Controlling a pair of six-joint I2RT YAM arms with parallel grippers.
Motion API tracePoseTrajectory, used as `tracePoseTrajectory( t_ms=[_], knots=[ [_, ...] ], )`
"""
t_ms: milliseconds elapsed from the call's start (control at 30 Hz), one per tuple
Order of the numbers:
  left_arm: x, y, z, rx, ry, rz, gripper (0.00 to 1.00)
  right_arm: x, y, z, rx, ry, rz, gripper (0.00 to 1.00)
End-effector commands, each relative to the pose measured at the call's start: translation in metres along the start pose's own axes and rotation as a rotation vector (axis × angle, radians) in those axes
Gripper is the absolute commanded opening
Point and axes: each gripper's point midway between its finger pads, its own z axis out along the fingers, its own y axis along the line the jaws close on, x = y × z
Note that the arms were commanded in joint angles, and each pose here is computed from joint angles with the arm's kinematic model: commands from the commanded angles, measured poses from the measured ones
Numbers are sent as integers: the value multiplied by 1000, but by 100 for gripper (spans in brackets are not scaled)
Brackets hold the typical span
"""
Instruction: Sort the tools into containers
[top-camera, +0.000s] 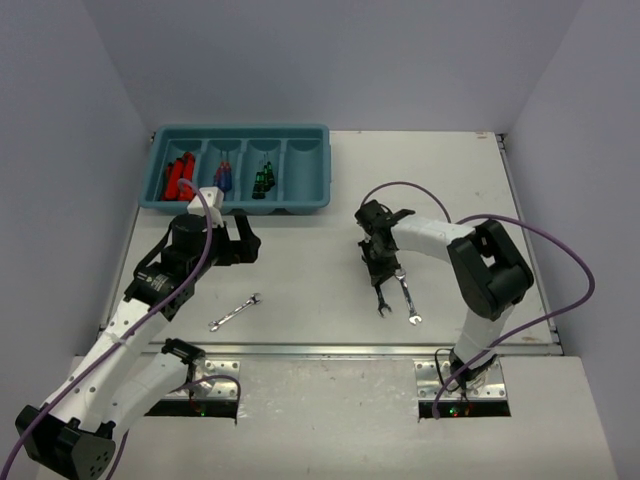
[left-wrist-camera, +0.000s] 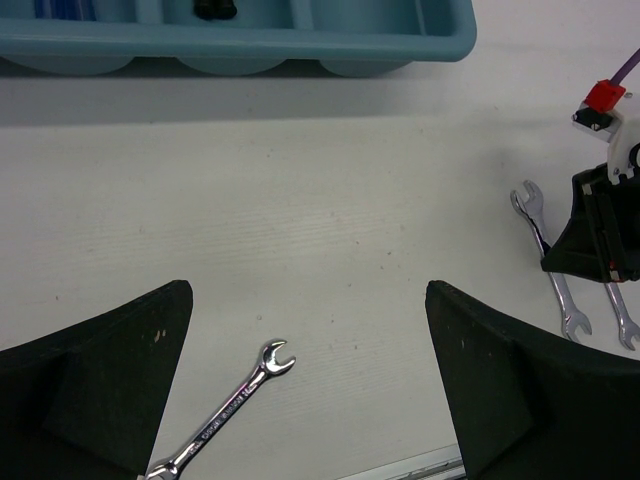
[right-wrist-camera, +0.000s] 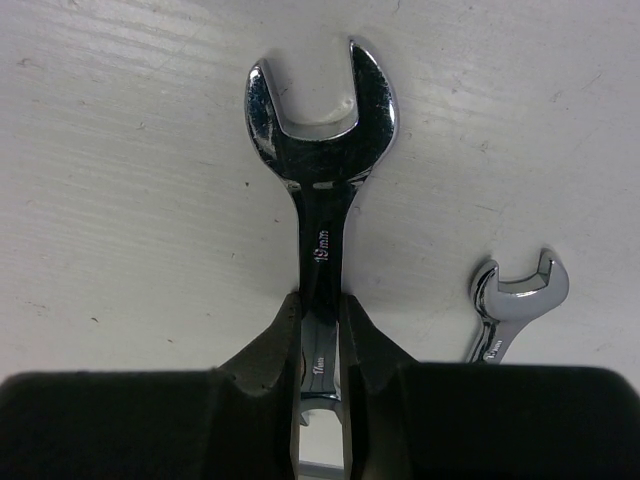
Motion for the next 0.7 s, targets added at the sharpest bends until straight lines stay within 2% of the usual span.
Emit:
tracePoseTrajectory(
  t_ms=[0, 433, 667],
  knots=[
    [-16, -10, -5, 47, -64, 7, 100, 5, -8, -6, 26, -27, 31, 0],
    [-17, -11, -6, 52, -68, 8, 100, -14, 5, -52, -67, -173, 38, 0],
    [-20, -8, -8, 33, -84, 5, 100, -52, 35, -85, -206, -283, 22, 0]
  ],
)
